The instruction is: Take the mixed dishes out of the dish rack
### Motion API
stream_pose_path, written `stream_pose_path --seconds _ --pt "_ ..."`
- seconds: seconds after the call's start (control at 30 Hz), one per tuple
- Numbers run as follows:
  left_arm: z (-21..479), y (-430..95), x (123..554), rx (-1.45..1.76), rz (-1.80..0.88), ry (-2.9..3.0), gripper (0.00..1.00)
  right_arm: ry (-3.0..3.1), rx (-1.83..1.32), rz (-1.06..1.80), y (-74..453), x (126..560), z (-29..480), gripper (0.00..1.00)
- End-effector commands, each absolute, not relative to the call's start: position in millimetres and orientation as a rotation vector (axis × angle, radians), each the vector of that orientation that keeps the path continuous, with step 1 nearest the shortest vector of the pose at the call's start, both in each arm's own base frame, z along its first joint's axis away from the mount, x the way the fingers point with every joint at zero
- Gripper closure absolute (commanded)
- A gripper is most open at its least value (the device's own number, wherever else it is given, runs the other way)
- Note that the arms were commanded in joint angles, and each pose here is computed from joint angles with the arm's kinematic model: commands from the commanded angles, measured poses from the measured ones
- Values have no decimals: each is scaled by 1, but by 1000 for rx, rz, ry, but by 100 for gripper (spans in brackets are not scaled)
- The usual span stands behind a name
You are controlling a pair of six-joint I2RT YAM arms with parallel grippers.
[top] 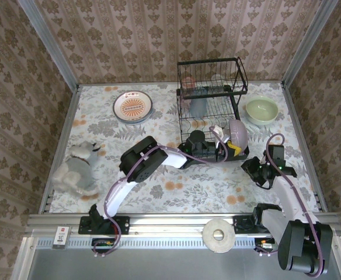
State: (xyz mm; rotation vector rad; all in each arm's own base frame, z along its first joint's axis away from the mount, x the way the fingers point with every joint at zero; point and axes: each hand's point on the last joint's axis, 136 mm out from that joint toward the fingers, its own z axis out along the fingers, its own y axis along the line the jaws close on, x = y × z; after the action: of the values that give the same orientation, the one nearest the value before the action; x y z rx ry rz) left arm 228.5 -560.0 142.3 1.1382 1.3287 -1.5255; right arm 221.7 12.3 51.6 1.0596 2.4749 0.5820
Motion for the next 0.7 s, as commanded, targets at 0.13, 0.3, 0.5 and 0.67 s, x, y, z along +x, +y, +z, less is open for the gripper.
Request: stream_pose_path --seconds 0.13,0.3,0.5,0.67 --pt "213 -545 184 1343 -1333 694 100 2479 1045 551 9 221 66 69" --pt "203 -548 185 1341 -1183 642 100 2492 1042 537 8 219 67 69" --pt "199 -556 196 1297 -1015 637 100 2476 1042 495 2 220 75 70" --pt "208 -569 219 1167 -1049 769 100 2452 1039 478 -1 225 82 72"
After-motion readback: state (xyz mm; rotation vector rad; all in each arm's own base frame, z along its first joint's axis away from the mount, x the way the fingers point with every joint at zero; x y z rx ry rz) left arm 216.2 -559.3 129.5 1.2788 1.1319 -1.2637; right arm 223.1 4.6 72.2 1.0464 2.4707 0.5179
